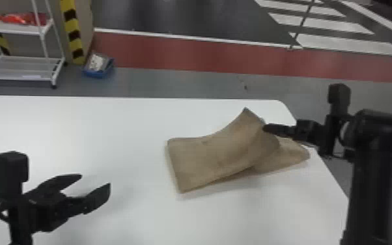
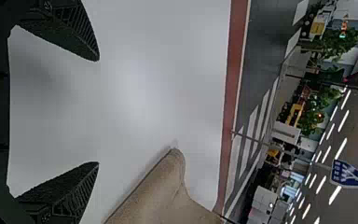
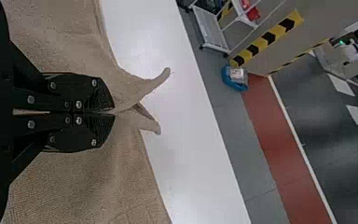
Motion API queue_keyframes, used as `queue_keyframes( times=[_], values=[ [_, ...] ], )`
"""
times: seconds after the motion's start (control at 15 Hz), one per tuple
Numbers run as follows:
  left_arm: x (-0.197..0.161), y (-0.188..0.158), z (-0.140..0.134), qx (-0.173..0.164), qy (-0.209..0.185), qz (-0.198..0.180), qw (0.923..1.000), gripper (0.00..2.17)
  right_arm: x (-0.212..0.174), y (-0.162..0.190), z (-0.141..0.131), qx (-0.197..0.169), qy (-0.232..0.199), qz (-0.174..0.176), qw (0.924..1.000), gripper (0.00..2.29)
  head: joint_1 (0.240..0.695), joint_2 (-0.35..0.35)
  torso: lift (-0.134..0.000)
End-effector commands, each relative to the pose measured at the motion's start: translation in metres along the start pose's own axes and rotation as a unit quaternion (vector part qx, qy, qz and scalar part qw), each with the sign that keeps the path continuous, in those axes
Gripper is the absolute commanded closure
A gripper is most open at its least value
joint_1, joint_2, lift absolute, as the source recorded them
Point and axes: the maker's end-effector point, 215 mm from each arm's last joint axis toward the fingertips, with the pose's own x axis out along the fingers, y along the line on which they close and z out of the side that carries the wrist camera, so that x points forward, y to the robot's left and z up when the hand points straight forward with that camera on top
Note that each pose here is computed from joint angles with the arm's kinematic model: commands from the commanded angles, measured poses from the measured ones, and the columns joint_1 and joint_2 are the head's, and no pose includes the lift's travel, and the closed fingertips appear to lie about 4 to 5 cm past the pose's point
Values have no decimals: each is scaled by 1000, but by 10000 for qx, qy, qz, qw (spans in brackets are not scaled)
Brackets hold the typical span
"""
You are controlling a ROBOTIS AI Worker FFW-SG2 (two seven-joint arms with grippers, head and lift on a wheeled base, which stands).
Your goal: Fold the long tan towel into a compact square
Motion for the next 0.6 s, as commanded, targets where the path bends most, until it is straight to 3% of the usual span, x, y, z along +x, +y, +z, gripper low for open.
queue_keyframes(
  times=[0.0,0.2,0.33,0.4,0.53],
  values=[
    [0,1,-2,-31,7,8,10000,90,-5,-10,2,46,-99,-38,9999,1146,695,-217,-124],
    [0,1,1,-16,-21,-4,10000,90,3,-17,-5,16,-77,-104,9999,1146,695,-229,-124],
    [-1,2,0,-35,-17,5,10000,90,9,-11,-15,-287,77,-212,9993,1146,695,-232,-124],
    [-2,1,1,-32,-24,-10,10000,90,8,-10,-16,-170,63,-142,9997,1146,695,-229,-124],
    [-7,1,3,-22,-66,8,10000,90,-11,-14,6,-41,-173,-160,9997,1146,695,-218,-124]
  ],
)
